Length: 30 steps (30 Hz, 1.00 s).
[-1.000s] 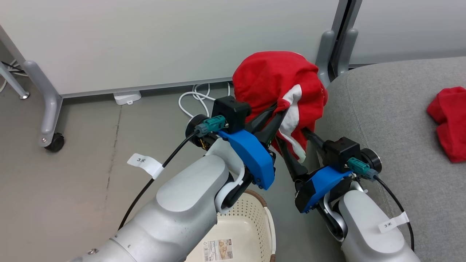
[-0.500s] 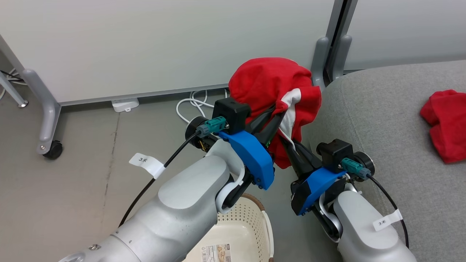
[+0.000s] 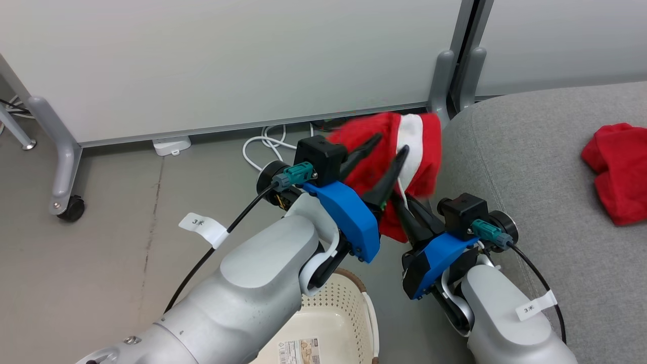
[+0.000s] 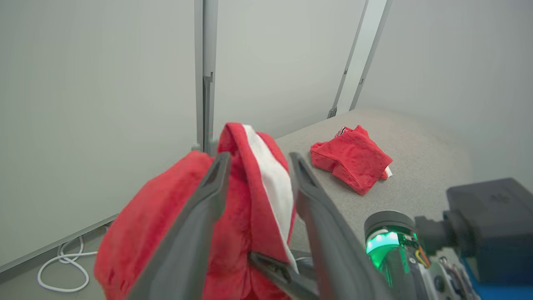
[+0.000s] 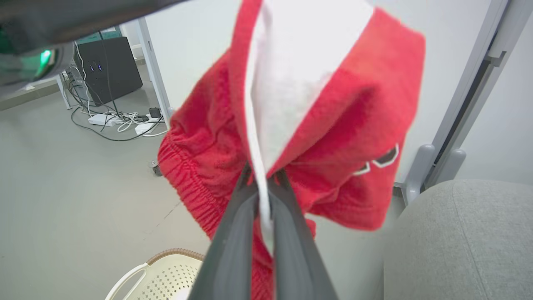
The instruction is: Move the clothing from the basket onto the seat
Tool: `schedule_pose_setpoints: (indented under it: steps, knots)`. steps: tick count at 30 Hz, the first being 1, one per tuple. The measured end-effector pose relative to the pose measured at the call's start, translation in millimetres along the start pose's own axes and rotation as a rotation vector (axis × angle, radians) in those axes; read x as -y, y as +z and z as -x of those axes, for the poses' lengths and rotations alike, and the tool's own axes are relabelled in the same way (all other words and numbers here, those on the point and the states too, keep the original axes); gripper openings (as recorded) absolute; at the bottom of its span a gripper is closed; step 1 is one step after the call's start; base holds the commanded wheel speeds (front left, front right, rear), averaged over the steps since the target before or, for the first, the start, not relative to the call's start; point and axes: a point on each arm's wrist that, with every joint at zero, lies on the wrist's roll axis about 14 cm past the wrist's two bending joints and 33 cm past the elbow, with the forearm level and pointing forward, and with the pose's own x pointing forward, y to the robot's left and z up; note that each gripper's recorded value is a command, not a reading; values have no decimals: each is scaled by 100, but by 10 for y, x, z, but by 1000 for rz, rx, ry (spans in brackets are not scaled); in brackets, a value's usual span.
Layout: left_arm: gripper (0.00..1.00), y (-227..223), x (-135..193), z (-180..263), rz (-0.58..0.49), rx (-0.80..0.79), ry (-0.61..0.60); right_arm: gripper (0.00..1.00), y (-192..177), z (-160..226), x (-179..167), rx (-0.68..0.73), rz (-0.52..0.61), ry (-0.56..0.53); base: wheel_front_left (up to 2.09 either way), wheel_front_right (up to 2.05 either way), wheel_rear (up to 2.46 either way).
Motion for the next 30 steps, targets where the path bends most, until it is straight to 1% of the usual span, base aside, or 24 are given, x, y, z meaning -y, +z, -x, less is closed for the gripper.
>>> schedule_pose_setpoints:
  steps: [10,14,19,22,30]
  knots:
    - [100,12,-5,-20,-6,3,2,0,11,7,19,2,-2,-5,0,0,0]
    - [100,-37,-17,-66,-9,-9,2,0,48,36,93,17,-9,-26,0,0,0]
    - [100,-154,-74,-167,-11,-26,-6,0,119,136,329,49,-14,-94,0,0,0]
    - [100,-182,-108,-246,-12,-15,-16,0,131,240,469,57,8,-133,0,0,0]
    - [100,-423,-180,-314,17,7,-23,0,199,697,898,66,63,-287,0,0,0]
